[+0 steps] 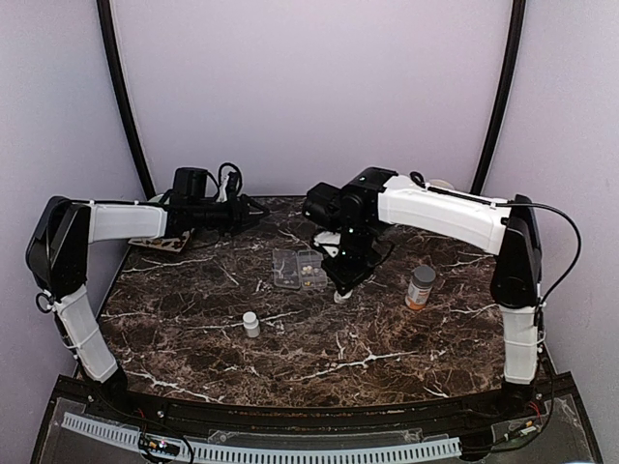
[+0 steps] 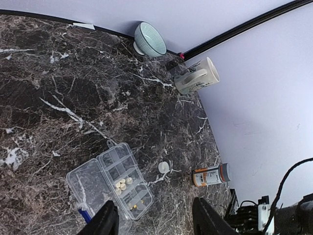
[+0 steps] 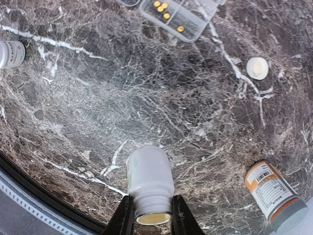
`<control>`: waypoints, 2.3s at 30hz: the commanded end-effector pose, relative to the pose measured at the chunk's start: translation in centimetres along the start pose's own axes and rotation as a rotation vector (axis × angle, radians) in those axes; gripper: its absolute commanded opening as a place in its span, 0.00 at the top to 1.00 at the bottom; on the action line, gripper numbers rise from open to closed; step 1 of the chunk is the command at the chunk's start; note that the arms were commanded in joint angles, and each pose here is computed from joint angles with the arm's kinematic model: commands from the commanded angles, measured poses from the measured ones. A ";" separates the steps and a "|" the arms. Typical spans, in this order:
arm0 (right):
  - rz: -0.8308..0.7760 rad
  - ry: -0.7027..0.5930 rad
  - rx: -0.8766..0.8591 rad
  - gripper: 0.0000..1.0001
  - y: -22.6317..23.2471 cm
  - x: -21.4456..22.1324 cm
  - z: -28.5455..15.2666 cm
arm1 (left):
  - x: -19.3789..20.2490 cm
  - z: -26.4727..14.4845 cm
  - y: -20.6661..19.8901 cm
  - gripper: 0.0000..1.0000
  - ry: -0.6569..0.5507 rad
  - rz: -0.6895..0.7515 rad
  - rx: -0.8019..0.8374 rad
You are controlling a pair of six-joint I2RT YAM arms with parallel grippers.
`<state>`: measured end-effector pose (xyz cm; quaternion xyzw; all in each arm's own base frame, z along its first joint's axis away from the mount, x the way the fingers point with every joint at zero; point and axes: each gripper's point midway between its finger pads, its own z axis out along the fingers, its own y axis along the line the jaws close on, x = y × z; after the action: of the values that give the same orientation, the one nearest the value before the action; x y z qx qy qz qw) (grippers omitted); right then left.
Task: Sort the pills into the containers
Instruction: Place the pill bottle at the center of the board, then pick up the lid of the pill bottle from the center of the board.
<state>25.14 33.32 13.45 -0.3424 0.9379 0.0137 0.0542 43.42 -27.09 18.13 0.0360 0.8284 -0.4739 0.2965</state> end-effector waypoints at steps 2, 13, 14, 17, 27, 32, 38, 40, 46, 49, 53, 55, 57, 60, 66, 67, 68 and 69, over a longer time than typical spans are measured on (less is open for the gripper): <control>-0.059 0.065 0.021 0.90 2.5 0.5 1.9 | -0.1 -1.6 -0.5 0.46 -0.020 0.051 -0.048; -0.088 0.141 0.040 0.89 3.5 1.5 4.7 | -0.4 -2.1 -0.5 0.46 -0.033 0.074 -0.077; -0.088 0.149 0.044 0.88 3.4 1.6 4.9 | -0.4 -2.1 -0.5 0.46 -0.033 0.074 -0.079; -0.090 0.172 0.055 0.87 3.2 2.1 5.4 | -0.3 -2.0 -0.4 0.46 -0.031 0.073 -0.081; -0.095 0.227 0.081 0.85 3.0 3.2 6.9 | -0.4 -2.1 -0.5 0.46 -0.033 0.078 -0.081; -0.099 0.239 0.103 0.84 2.6 3.6 7.2 | -0.4 -2.2 -0.6 0.46 -0.034 0.079 -0.079; -0.101 0.269 0.118 0.83 2.2 4.5 7.6 | -0.4 -2.3 -0.7 0.46 -0.035 0.081 -0.078; -0.100 0.278 0.117 0.82 2.2 4.8 7.7 | -0.3 -2.3 -0.7 0.46 -0.034 0.081 -0.078; -0.100 0.277 0.117 0.70 2.2 4.7 7.8 | -0.3 -2.4 -0.8 0.46 -0.035 0.082 -0.079; -0.099 0.268 0.118 0.63 2.2 4.5 7.6 | -0.3 -2.4 -0.7 0.46 -0.035 0.085 -0.079; -0.096 0.249 0.118 0.60 2.2 4.0 7.3 | -0.3 -2.3 -0.7 0.45 -0.033 0.081 -0.075; -0.093 0.237 0.116 0.60 2.2 3.7 7.1 | -0.4 -2.2 -0.7 0.45 -0.035 0.081 -0.075; -0.092 0.220 0.111 0.60 2.3 3.3 6.8 | -0.4 -2.2 -0.8 0.45 -0.034 0.082 -0.075; -0.087 0.189 0.092 0.60 2.7 2.5 6.1 | -0.6 -2.2 -0.8 0.45 -0.034 0.085 -0.078; -0.080 0.137 0.055 0.60 3.4 1.4 4.4 | -0.7 -2.1 -0.8 0.46 -0.033 0.085 -0.080; -0.074 0.122 0.049 0.59 3.5 1.1 4.0 | -0.7 -2.1 -0.8 0.45 -0.034 0.087 -0.081; -0.070 0.105 0.048 0.59 3.5 0.8 3.6 | -0.8 -2.1 -0.8 0.45 -0.034 0.087 -0.082; -0.061 0.081 0.048 0.59 3.5 0.4 3.0 | -0.9 -2.1 -0.8 0.45 -0.035 0.088 -0.083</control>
<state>22.33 34.68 7.30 -0.3820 0.9225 -0.0537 -0.0146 43.01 -25.68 17.65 0.0384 0.8488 -0.4261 0.3107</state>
